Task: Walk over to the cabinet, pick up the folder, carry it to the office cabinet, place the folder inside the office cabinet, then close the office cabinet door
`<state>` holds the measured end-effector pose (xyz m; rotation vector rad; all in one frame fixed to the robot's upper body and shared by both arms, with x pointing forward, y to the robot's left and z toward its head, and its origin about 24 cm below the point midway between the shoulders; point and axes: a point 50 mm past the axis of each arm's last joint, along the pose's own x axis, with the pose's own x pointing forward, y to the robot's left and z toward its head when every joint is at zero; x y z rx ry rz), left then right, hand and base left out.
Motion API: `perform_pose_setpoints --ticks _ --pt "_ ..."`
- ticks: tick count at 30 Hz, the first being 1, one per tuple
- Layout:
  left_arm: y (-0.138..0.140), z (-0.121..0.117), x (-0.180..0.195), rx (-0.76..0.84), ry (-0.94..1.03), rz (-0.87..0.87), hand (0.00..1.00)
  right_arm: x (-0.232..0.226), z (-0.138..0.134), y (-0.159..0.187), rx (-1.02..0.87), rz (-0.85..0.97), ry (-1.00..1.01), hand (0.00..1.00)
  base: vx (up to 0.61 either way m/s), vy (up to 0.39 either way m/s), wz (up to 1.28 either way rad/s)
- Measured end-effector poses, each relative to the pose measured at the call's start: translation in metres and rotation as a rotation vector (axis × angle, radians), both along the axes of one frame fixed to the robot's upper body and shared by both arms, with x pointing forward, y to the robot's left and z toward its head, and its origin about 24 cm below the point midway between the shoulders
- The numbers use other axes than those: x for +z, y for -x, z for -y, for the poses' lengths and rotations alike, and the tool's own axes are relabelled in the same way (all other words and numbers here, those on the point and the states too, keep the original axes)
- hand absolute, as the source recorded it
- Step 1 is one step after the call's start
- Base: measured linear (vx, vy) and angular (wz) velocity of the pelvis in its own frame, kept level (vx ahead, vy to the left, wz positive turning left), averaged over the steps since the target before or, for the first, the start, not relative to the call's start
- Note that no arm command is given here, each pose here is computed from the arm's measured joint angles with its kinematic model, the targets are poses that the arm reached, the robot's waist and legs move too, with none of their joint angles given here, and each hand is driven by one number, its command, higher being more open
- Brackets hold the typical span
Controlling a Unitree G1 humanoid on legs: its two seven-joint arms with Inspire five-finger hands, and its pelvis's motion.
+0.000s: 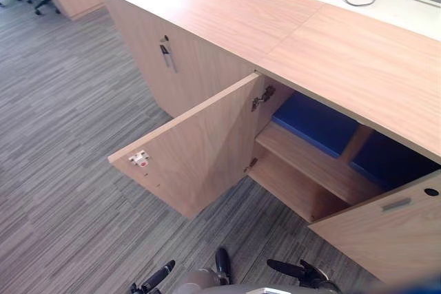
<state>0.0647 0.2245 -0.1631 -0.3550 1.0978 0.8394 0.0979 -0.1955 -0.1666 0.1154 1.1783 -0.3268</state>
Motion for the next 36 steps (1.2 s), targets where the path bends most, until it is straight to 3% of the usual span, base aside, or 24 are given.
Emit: perform_pose_setpoints --ticks 3,10,16,27,36 --pt "-0.002 0.008 -0.001 0.031 0.031 0.020 1.00 0.001 0.005 -0.002 -0.012 0.000 0.022 1.00 -0.06 -0.082 0.02" --pt "-0.011 0.002 0.005 0.014 -0.017 0.063 1.00 0.000 0.006 0.006 -0.058 -0.017 0.025 1.00 0.02 -0.085 0.06" --pt "-0.044 -0.012 0.038 -0.191 -0.219 0.213 1.00 -0.002 -0.008 0.004 -0.062 -0.004 -0.006 1.00 0.05 -0.020 0.01" --pt "-0.095 -0.030 0.090 -0.423 -0.509 0.372 1.00 -0.001 -0.003 0.004 -0.112 0.013 -0.018 1.00 0.00 -0.026 -0.12" --pt "-0.090 -0.037 0.090 -0.545 -0.537 0.337 1.00 0.000 0.000 0.003 -0.102 0.023 -0.015 1.00 -0.04 -0.036 -0.06"
